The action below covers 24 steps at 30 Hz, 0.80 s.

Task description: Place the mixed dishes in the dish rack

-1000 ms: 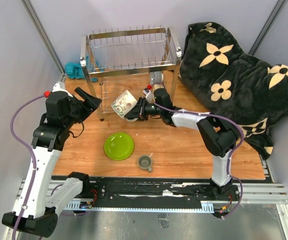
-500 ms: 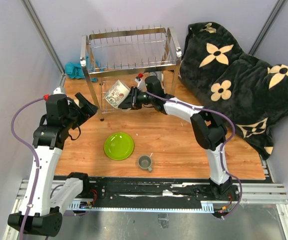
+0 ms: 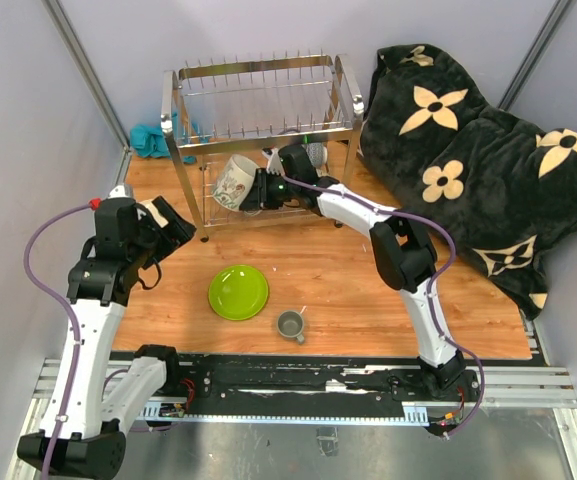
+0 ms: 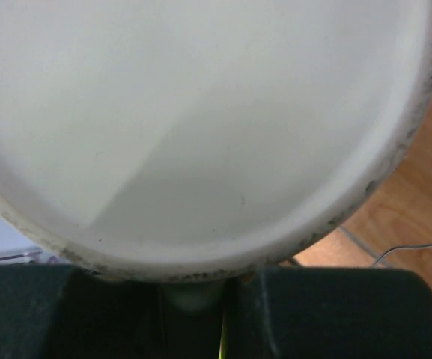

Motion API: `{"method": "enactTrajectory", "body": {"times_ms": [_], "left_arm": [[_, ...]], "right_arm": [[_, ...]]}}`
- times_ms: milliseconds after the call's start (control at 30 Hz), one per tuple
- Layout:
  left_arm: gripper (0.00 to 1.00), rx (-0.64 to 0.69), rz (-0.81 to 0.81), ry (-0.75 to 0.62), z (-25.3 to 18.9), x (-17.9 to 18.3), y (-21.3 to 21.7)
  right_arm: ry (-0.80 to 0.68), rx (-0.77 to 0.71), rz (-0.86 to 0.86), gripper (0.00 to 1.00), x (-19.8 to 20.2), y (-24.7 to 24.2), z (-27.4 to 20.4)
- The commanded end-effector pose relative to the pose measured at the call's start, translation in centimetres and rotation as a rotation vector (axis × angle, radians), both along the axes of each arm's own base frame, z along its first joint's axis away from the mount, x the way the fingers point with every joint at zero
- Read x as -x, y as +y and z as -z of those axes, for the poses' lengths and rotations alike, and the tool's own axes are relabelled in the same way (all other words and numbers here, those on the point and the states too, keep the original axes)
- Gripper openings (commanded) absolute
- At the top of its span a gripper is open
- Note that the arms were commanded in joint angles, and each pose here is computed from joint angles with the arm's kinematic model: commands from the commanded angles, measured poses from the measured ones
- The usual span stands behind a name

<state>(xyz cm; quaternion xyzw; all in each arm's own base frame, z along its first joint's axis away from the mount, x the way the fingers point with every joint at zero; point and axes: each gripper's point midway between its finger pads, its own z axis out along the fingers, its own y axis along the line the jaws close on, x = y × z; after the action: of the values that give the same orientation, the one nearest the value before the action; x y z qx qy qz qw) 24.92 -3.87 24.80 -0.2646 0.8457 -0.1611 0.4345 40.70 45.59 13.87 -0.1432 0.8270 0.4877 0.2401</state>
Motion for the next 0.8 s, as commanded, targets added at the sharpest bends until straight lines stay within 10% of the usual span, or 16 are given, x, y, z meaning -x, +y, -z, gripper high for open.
{"method": "enactTrajectory", "body": {"times_ms": [0, 767], "left_arm": [[0.91, -0.045, 0.01, 0.023, 0.6, 0.2, 0.6], [0.91, -0.03, 0.022, 0.088, 3.4, 0.1, 1.2]], "right_arm": [[-0.315, -0.009, 0.006, 0.01, -3.8, 0.4, -4.4], [-0.727, 0.342, -0.06, 0.01, -5.5, 3.6, -0.9]]}}
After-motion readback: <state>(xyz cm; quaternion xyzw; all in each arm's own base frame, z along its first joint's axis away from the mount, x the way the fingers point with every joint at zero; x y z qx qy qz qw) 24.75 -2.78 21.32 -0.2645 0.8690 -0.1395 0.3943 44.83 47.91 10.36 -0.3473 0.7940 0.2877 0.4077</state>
